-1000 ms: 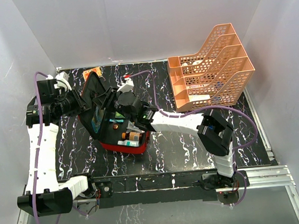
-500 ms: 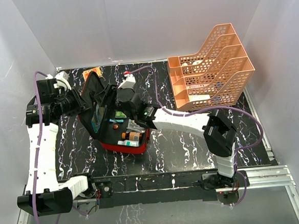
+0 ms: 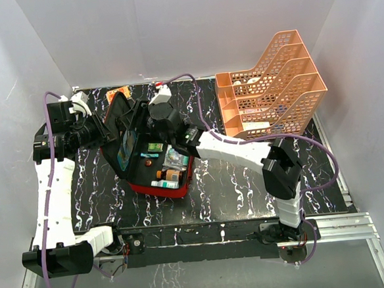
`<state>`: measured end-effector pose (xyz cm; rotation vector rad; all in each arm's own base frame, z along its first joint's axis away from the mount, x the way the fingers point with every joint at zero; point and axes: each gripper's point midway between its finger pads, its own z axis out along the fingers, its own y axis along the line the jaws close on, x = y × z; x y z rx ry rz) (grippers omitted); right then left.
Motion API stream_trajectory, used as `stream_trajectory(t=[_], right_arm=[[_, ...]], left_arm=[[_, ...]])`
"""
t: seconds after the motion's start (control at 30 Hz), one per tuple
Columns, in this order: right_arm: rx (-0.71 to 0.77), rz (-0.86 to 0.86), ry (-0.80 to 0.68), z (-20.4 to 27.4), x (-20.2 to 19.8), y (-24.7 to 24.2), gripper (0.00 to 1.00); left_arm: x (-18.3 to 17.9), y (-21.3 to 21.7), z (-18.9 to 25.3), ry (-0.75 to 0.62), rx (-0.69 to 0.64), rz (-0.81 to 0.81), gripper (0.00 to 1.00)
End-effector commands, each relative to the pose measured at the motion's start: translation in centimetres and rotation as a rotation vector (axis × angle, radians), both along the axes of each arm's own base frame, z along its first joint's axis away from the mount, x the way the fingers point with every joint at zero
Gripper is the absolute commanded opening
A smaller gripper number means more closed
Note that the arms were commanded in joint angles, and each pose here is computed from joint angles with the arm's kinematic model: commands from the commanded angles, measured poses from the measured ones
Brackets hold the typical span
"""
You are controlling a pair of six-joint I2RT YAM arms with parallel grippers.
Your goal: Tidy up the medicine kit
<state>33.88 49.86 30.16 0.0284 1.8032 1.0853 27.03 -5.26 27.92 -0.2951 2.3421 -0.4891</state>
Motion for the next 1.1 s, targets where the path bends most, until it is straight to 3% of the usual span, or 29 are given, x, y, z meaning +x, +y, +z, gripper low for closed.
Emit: stream_trajectory(t=[0.0,0.13,0.5,0.77,1.07], right_arm=[[0.088,0.121,-0.081,3.9,0.0,1.6,0.46],[0.094,0.171,-0.084,3.8,-0.3,2.6,0.39],[0.154,0.316,-0.076,4.0,-1.7,4.0,0.4],[0.236,0.433,-0.166,6.5,-3.8,4.1,0.35],[0.218,0.39,-0.116,4.6,-2.9,4.0,0.31]], left_arm=[[0.4,-0.8,2.7,-0.087,-0.029,-0.027,0.19],[0.4,-0.8,2.6,-0.086,-0.029,-0.029,0.19],[0.5,-0.8,2.5,-0.084,-0.032,-0.032,0.19],[0.4,-0.8,2.4,-0.083,-0.03,-0.033,0.18],[0.4,-0.8,2.5,-0.086,-0.029,-0.033,0.18]])
